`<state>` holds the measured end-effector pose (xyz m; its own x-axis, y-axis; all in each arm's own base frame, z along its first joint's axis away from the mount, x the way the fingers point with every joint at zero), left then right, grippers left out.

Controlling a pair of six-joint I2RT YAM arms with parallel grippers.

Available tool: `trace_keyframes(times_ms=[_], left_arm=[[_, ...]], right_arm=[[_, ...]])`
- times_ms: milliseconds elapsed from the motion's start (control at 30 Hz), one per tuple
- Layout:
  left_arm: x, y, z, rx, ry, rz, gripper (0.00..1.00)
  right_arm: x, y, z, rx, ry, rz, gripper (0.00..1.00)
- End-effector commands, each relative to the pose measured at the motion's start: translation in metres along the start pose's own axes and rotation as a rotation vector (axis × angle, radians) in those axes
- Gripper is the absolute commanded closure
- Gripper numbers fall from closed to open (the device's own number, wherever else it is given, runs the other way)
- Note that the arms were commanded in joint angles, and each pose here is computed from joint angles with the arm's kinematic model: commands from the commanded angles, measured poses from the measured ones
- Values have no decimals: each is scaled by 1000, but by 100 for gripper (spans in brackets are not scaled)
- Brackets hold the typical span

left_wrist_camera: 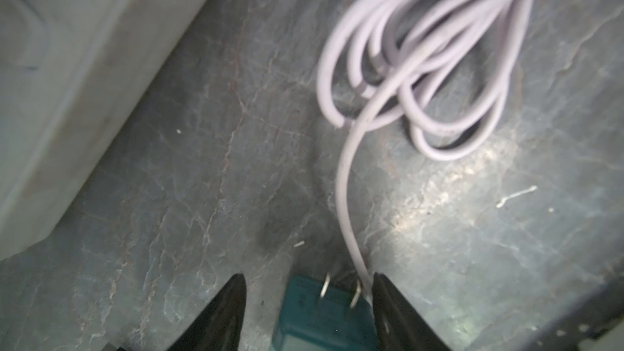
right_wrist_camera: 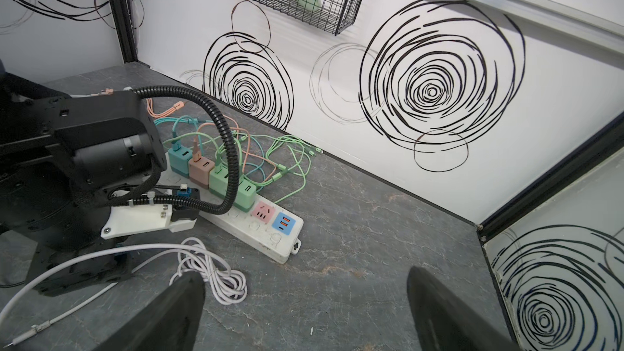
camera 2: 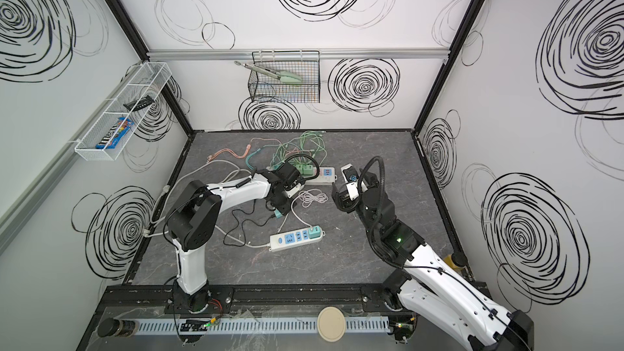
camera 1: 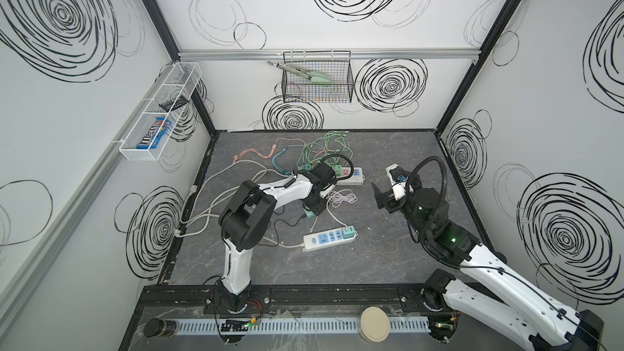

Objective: Insert the plug
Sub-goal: 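Lift the small teal charger with the left gripper toward the long strip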

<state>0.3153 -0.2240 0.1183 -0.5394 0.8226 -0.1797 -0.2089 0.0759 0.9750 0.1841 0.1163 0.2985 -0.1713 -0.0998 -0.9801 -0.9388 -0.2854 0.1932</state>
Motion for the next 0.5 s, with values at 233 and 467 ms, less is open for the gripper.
trace_keyframes(times_ms=[233, 467], left_arm=[[12, 4, 5, 115, -48, 48, 34], [13, -3, 12, 105, -28, 61, 51]], right_arm=[[-2, 0, -3, 26, -16, -15, 3], [-3, -1, -2, 22, -13, -6, 3]])
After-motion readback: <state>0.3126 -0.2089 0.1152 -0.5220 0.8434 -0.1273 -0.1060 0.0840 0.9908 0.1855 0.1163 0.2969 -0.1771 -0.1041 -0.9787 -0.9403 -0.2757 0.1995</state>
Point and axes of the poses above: each gripper's point midway between its finger pads, its own y axis back along the fingers, its own z axis along the line the jaws close on, x = y × z, the point moved 10 cm from there along y, back along the fingers, and after that the axes turned 12 degrees about -y, right-handed, at the moved point
